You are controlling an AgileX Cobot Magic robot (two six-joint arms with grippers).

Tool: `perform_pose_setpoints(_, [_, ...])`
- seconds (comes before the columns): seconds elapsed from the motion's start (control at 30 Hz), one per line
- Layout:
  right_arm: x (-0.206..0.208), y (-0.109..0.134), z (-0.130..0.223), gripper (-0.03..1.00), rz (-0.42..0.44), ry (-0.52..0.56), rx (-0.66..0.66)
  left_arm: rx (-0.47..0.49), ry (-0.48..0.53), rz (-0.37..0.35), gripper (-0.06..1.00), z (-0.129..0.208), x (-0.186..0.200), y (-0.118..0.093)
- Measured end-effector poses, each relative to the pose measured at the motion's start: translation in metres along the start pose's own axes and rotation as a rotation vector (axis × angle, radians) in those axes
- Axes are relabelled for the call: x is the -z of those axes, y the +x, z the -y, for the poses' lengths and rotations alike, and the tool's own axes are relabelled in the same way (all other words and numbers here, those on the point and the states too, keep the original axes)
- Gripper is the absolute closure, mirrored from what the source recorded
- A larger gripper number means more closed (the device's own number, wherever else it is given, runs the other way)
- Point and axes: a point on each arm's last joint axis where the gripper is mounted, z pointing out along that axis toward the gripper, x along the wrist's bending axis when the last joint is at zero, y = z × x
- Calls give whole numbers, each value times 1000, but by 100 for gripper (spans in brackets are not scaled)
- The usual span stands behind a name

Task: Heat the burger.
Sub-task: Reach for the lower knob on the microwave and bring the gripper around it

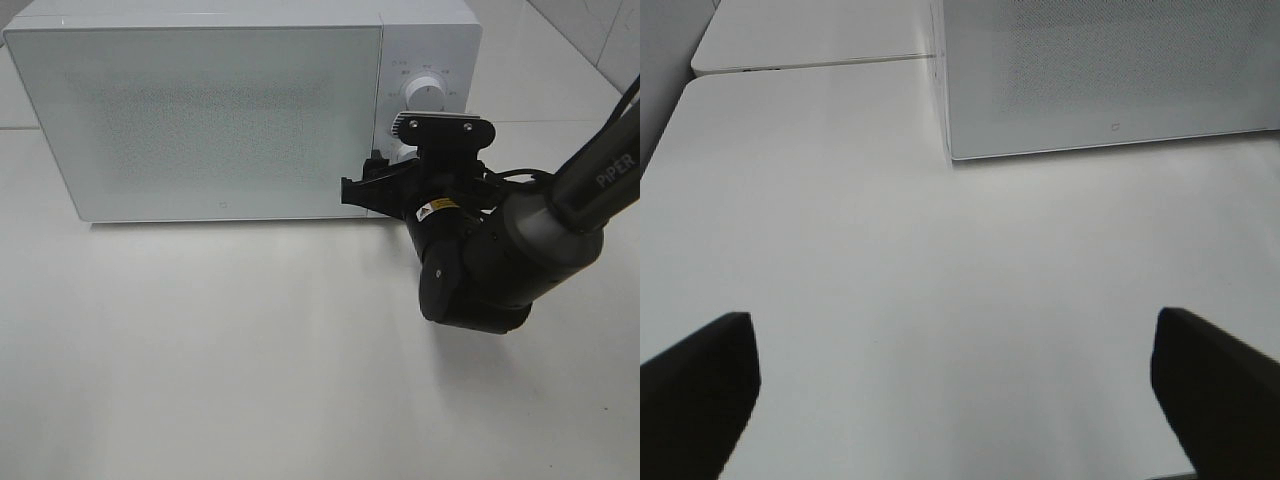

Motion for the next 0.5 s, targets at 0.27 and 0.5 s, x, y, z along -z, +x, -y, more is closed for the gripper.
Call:
perform_pose_setpoints(0.27, [0,0,-1,25,3,-4,6,0,0,0,-4,0,0,0])
perform_pose_setpoints(0.5, [0,-1,-1,54,17,-1,2,0,0,0,-4,0,0,0])
